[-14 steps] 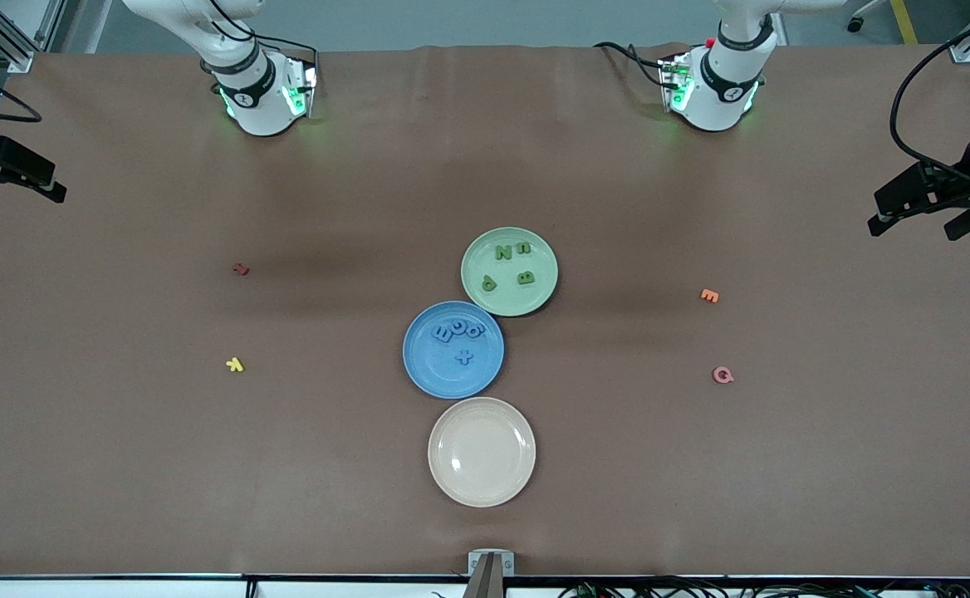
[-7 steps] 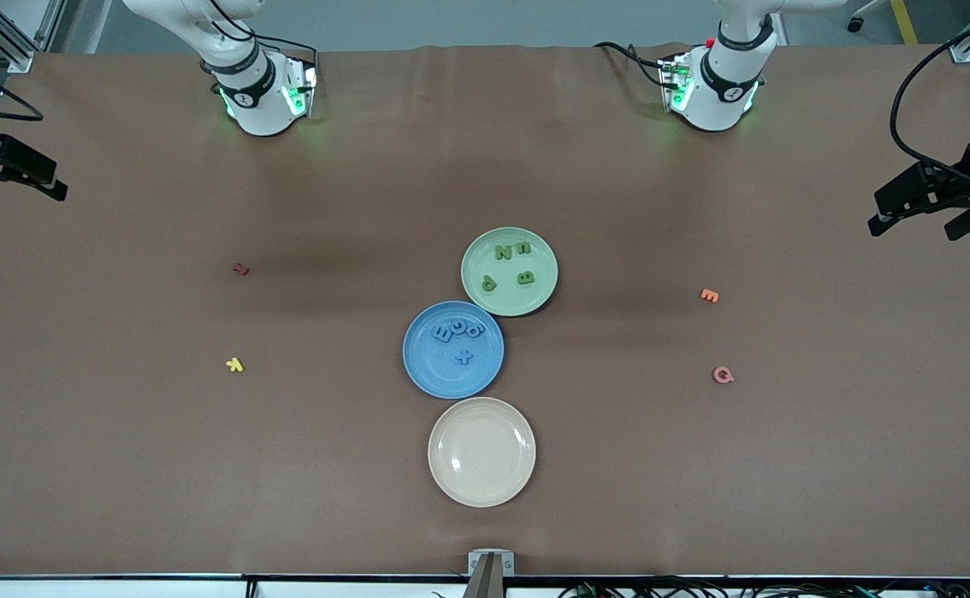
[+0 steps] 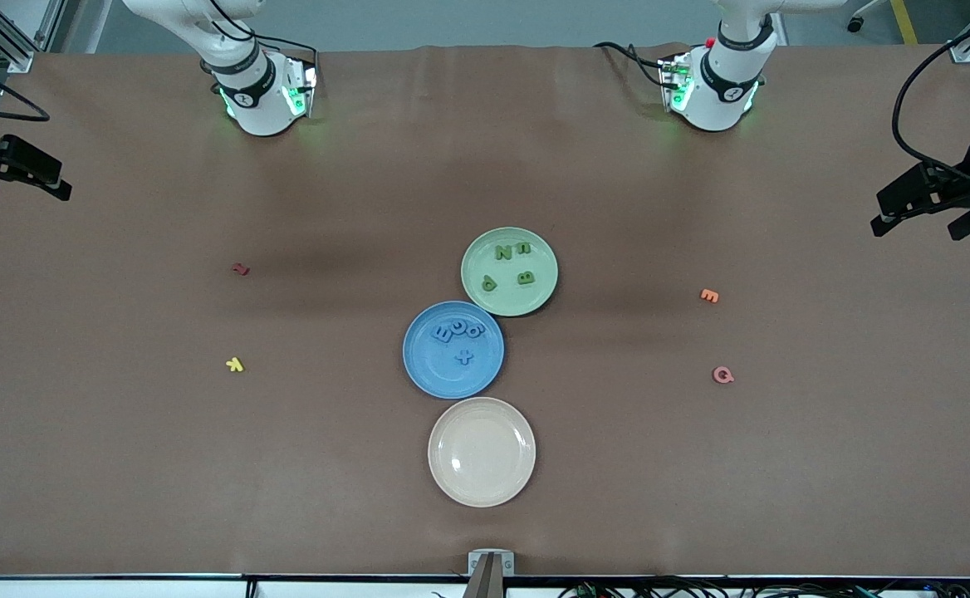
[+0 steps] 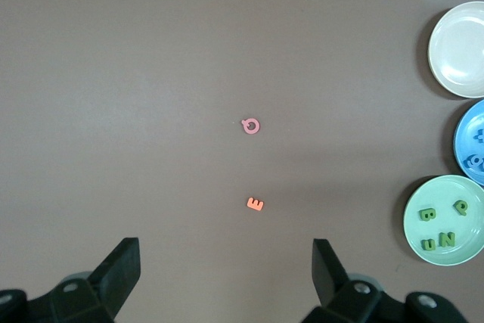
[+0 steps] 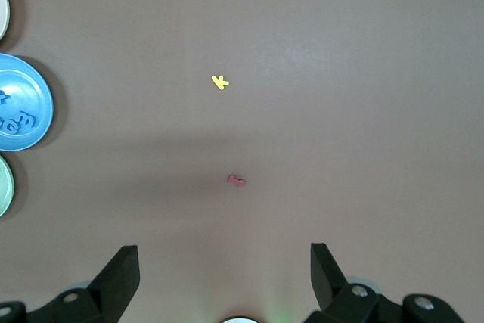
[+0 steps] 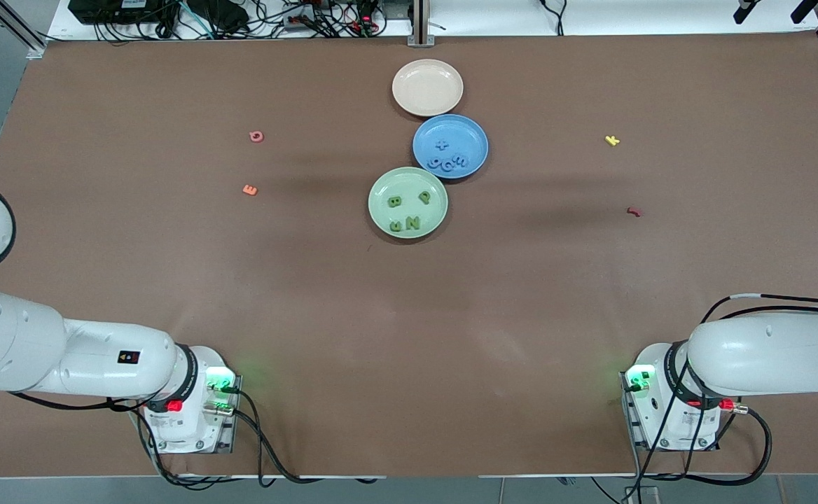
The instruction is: Sort letters by color into matching plates
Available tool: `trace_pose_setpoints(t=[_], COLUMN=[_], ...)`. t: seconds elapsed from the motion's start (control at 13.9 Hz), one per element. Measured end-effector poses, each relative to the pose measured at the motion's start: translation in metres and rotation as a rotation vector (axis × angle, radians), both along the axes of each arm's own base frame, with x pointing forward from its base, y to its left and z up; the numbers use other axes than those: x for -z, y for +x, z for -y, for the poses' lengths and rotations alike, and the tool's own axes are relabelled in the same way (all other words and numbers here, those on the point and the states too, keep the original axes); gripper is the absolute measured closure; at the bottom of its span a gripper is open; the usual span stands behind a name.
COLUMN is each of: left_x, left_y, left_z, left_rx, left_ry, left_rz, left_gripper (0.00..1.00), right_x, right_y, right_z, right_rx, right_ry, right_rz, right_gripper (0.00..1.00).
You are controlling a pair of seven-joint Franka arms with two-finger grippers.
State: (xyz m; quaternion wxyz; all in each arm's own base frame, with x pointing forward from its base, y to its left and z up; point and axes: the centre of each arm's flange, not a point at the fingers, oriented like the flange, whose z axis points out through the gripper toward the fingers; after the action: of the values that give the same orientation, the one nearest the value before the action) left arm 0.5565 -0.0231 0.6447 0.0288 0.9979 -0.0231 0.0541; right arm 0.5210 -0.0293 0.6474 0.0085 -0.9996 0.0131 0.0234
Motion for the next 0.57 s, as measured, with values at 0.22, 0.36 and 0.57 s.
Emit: trace_pose_setpoints(t=[0.22,0.36,0.57], left_x=[0.0,0.0,0.0], left_y=[0.0,0.0,-0.0001], left_z=[-0.0002,0.0011,0.0019], left_rx=[-0.014,-0.059,-0.076], left_ry=[-0.002,-0.006,-0.008], left_rz=[-0.001,-0.004,-0.005], left_gripper=[0.0,0.0,0.0], right_x=[0.0,0.0,0.0], right_y=[0.0,-0.0001,-0.0001], right_z=[0.0,0.0009,0.0019], right_rx=[0.002,0.004,0.006], right_ry=[0.0,0.0,0.0], right_rz=[0.0,0.0,0.0], right_gripper=[0.0,0.0,0.0])
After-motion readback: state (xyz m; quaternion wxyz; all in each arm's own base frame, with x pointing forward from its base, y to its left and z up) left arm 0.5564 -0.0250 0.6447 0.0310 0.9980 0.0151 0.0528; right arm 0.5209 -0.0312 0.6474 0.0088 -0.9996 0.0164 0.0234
